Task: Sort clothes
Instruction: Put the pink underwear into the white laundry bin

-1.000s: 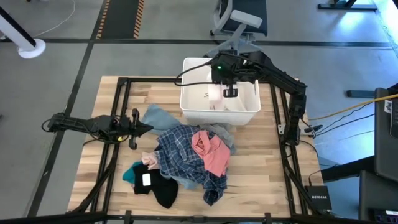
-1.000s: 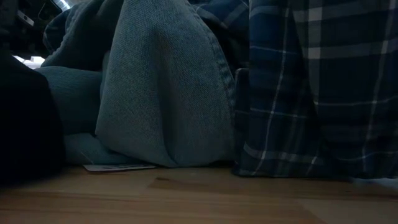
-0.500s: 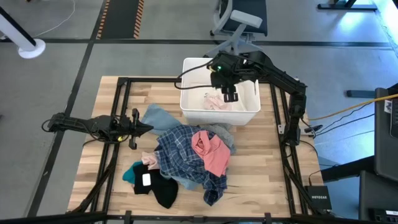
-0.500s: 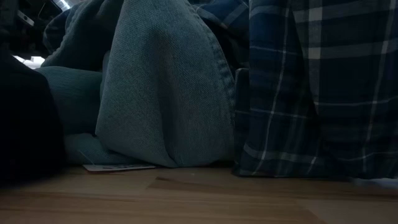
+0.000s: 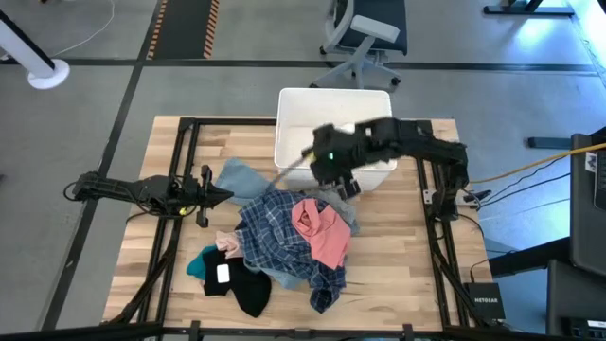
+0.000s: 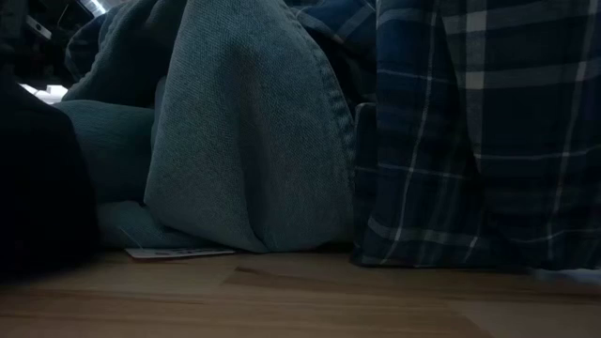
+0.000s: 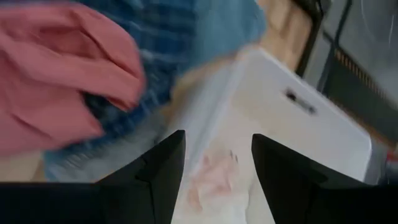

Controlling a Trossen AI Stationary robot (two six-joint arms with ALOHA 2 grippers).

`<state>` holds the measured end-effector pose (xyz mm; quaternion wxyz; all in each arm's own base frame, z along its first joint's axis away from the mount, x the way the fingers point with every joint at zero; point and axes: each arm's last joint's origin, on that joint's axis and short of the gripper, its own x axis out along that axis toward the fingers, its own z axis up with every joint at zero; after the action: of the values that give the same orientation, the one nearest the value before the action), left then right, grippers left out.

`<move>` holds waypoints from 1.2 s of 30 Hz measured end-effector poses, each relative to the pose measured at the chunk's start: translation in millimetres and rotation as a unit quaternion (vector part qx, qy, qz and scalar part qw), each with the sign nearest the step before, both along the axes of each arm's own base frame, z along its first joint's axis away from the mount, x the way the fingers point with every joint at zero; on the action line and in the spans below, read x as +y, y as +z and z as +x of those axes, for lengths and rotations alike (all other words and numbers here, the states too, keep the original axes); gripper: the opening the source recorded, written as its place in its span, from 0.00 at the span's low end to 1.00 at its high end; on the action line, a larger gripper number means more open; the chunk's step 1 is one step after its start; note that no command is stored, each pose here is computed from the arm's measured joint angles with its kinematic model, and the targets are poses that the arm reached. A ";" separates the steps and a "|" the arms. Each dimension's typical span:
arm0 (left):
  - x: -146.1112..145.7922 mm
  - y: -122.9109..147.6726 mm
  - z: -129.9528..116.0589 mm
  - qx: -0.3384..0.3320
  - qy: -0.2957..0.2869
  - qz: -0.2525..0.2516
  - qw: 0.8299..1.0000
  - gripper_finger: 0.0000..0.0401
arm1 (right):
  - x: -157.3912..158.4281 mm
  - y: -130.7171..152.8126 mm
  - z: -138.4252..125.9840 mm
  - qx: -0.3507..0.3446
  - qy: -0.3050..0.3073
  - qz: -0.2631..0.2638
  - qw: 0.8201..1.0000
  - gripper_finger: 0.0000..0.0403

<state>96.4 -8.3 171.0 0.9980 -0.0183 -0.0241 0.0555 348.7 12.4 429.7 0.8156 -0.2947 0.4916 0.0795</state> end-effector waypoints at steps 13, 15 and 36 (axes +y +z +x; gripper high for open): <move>0.0 0.0 0.0 0.000 0.000 0.000 1.000 0.00 | 89.1 -25.3 12.1 0.026 0.113 -0.003 0.993 0.51; 0.0 0.1 -0.1 -0.001 0.000 0.000 1.000 0.00 | 99.5 -31.9 14.4 0.037 0.125 -0.004 0.991 0.51; 0.0 0.0 0.0 0.000 0.000 0.000 1.000 0.00 | 128.0 -84.5 32.6 0.149 0.138 -0.023 0.979 0.51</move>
<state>96.4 -8.3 171.0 0.9980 -0.0182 -0.0241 0.0553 381.2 140.3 345.2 0.7079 -0.3628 0.5636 0.2228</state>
